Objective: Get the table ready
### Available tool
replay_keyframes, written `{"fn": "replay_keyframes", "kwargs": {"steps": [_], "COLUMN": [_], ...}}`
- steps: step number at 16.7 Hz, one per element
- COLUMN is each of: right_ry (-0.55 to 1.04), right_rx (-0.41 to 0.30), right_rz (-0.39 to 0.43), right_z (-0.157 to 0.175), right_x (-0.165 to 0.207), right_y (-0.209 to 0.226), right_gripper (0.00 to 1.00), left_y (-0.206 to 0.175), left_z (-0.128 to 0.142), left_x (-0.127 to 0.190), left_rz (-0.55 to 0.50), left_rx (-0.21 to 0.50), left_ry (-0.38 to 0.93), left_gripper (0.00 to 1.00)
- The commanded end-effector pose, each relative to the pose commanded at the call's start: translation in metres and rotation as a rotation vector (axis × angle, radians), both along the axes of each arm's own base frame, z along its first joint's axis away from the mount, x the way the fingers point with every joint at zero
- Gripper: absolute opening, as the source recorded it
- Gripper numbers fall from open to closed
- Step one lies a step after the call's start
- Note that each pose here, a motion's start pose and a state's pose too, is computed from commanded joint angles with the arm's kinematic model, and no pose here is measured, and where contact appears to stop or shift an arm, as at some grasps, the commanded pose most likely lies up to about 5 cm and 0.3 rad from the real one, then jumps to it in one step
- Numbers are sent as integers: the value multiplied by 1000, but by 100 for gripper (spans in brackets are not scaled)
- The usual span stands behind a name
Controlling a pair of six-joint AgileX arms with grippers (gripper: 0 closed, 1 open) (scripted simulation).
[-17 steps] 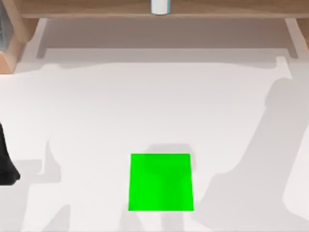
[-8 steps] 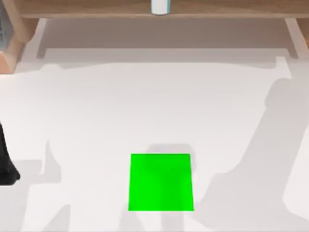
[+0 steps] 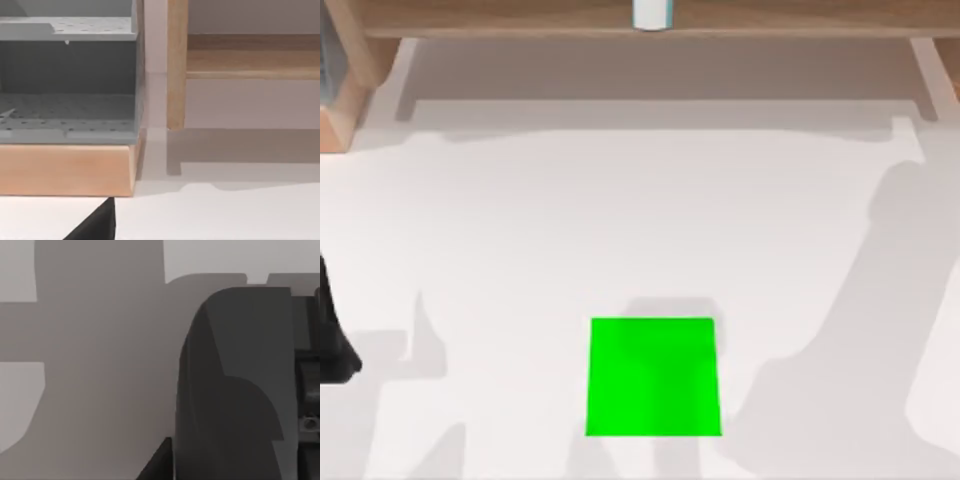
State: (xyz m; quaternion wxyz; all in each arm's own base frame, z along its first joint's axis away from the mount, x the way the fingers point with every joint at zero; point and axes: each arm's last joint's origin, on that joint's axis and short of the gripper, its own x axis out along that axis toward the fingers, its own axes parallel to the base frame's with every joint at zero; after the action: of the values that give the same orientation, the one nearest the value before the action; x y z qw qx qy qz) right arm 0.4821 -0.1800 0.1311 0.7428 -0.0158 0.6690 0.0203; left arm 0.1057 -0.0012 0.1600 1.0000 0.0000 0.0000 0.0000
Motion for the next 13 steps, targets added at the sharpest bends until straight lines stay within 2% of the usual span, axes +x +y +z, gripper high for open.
{"fn": "replay_keyframes", "kwargs": {"steps": [8, 10, 13], "right_ry": [-8, -20, -74], "right_rx": [-1, -2, -20], "right_rz": [-11, -55, -174], "right_z": [6, 24, 75], "right_x": [-1, -7, -20], "right_y": [-1, -2, 7], "right_gripper": [0, 0, 0], "left_y": [0, 0, 0], "left_z": [0, 0, 0], "left_x": [0, 0, 0], "left_rz": [0, 0, 0], "left_rx": [0, 0, 0], "left_ry": [0, 0, 0], "left_gripper": [100, 100, 100]}}
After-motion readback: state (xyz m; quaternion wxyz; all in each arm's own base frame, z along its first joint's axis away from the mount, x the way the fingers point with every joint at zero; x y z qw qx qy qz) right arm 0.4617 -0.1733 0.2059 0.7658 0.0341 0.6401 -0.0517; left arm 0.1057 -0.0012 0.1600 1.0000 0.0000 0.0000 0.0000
